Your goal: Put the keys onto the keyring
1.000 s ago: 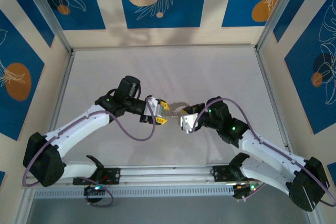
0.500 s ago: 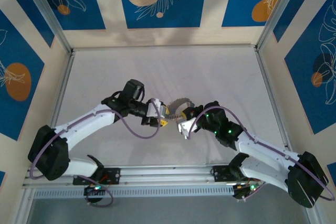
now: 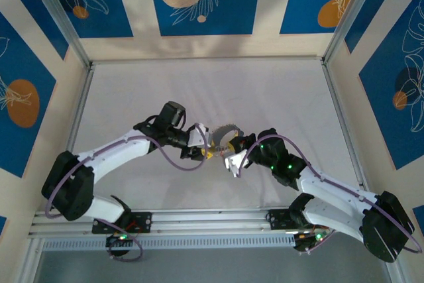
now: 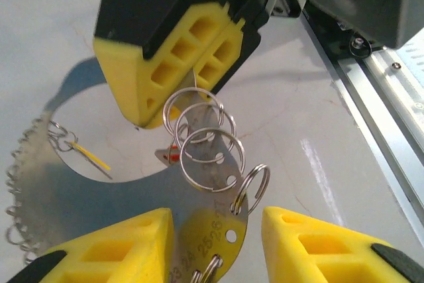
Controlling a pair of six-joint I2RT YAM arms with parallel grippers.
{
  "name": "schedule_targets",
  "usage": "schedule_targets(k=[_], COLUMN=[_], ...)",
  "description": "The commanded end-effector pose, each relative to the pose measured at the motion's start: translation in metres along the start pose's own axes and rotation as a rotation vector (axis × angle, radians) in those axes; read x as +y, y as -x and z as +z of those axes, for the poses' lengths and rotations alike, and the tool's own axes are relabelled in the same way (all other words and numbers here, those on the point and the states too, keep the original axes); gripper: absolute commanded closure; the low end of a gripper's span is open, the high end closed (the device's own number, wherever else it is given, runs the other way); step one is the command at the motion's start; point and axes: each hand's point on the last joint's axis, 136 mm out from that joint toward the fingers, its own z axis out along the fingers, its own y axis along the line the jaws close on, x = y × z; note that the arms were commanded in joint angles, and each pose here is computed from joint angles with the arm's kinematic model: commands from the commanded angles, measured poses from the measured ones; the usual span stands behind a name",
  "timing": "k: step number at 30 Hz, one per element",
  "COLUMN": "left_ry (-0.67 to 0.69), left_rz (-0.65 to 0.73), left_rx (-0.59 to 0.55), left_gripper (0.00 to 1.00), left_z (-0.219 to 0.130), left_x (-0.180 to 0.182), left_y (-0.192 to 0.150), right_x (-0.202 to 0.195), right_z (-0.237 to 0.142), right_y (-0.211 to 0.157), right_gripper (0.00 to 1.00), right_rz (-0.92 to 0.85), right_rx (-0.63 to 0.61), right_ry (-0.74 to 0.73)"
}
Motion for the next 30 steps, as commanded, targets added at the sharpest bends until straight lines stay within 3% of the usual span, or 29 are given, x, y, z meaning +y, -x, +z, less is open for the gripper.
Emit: schedule_targets(k=[1, 17, 23, 30], left_ry=[-0.049, -0.086, 0.022, -0.035], left_rz=[-0.034, -0.033, -0.312, -0.628], left_rx=[-0.019, -0.136, -0.122, -0.068], left_gripper=[0.61, 0.60, 0.58, 0.59], left_z=[0.005, -0.021, -0.022, -0.018], left_x=[-0.003, -0.019, 0.021, 0.032], left_y=[0.005, 0.038, 0.035, 0.040], right_x=[-0.017, -0.026, -0.027, -0.026], right_z=[-0.002, -0.008, -0.008, -0.007], right_y=[0.011, 0.015, 0.016, 0.014], right_gripper=[1.00, 1.00, 1.00, 1.00], right_rz=[-0.024, 0.004, 0.001, 0.017], right_rx=[-0.053, -0.078, -0.084, -0.073], right_ry=[-0.067, -0.083, -0.078, -0.063])
